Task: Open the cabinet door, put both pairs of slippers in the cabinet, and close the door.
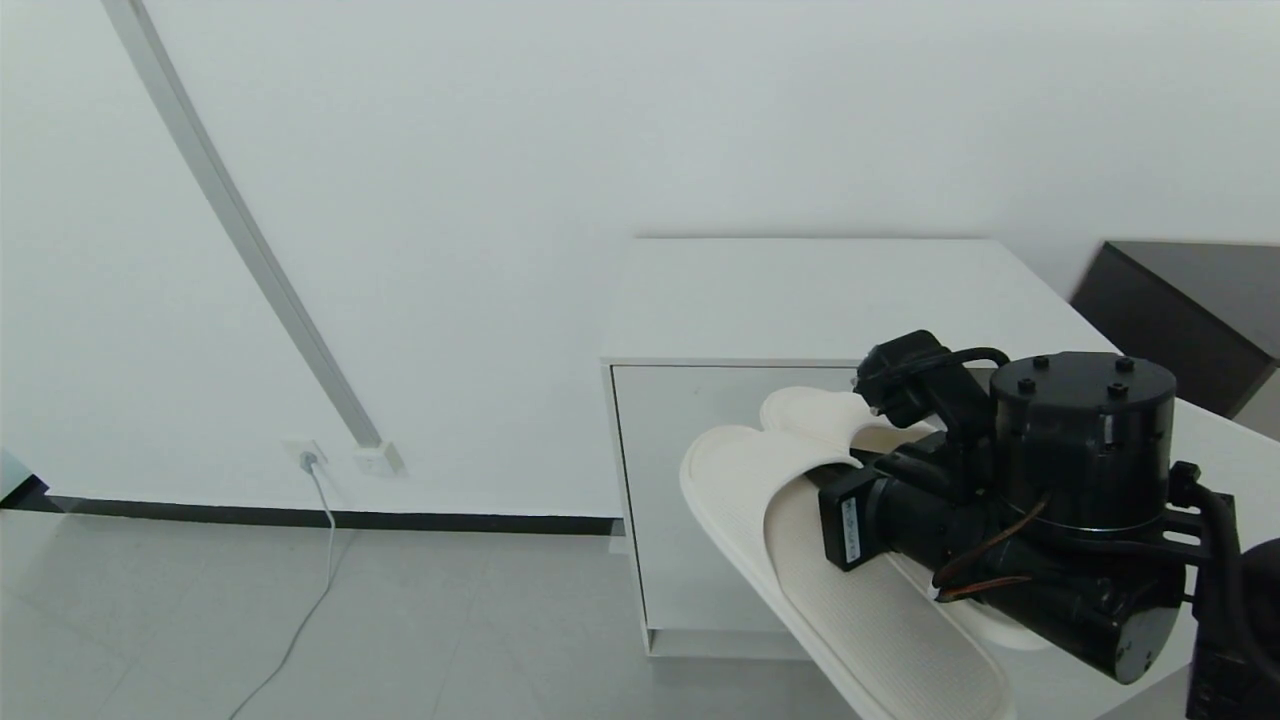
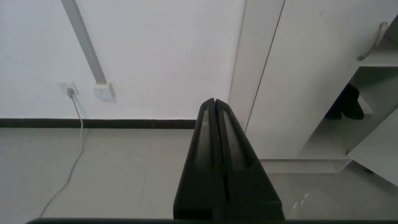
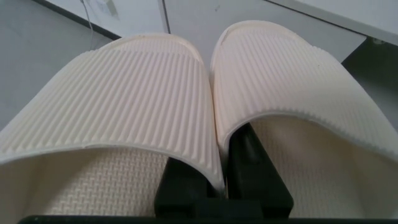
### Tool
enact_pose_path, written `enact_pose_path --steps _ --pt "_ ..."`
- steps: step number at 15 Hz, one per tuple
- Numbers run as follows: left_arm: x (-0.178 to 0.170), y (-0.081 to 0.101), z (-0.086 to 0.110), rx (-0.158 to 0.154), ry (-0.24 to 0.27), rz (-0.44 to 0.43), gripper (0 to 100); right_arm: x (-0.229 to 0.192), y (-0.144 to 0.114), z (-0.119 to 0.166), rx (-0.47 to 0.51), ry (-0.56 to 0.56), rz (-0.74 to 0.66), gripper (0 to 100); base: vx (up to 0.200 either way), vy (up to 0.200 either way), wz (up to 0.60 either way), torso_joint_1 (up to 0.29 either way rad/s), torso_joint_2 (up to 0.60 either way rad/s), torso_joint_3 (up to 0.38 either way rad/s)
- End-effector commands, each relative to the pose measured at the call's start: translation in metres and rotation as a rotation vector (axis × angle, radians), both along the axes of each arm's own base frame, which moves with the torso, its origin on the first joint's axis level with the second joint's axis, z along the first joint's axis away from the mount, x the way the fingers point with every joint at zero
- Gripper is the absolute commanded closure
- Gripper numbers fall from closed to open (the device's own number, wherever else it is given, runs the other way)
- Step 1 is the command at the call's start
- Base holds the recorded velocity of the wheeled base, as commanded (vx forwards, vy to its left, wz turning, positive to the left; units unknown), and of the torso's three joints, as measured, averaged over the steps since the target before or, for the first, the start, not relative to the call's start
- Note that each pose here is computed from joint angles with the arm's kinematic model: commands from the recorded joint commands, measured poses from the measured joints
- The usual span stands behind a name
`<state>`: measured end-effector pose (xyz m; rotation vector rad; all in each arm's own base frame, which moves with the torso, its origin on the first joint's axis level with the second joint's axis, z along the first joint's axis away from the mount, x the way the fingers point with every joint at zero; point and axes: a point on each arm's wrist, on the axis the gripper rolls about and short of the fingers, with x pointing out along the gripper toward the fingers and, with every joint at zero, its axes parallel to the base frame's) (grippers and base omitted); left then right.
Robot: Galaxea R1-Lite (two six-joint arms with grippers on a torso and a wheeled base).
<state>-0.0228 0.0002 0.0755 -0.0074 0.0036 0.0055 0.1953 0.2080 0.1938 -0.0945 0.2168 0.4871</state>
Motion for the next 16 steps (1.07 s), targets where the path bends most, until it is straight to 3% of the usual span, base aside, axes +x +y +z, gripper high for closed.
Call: enact_pose_path --steps 1,4,16 --pt "0.0001 0.0 0.0001 0.0 0.001 0.001 100 0.001 0.0011 -0.0016 -0.004 0.004 -0.001 100 0.0 0.0 0.0 0.0 0.0 0.0" --pt "0.0 0.0 0.0001 0.001 -0.001 0.001 100 0.0009 0.001 -0.0021 -0.004 0.006 0.002 100 0.0 0.0 0.0 0.0 0.0 0.0" --pt "0.0001 0.0 0.0001 0.001 0.001 0.002 100 0.0007 0.001 -0.0023 0.001 0.009 0.007 100 0.0 -0.2 0.0 0.003 0.0 0.002"
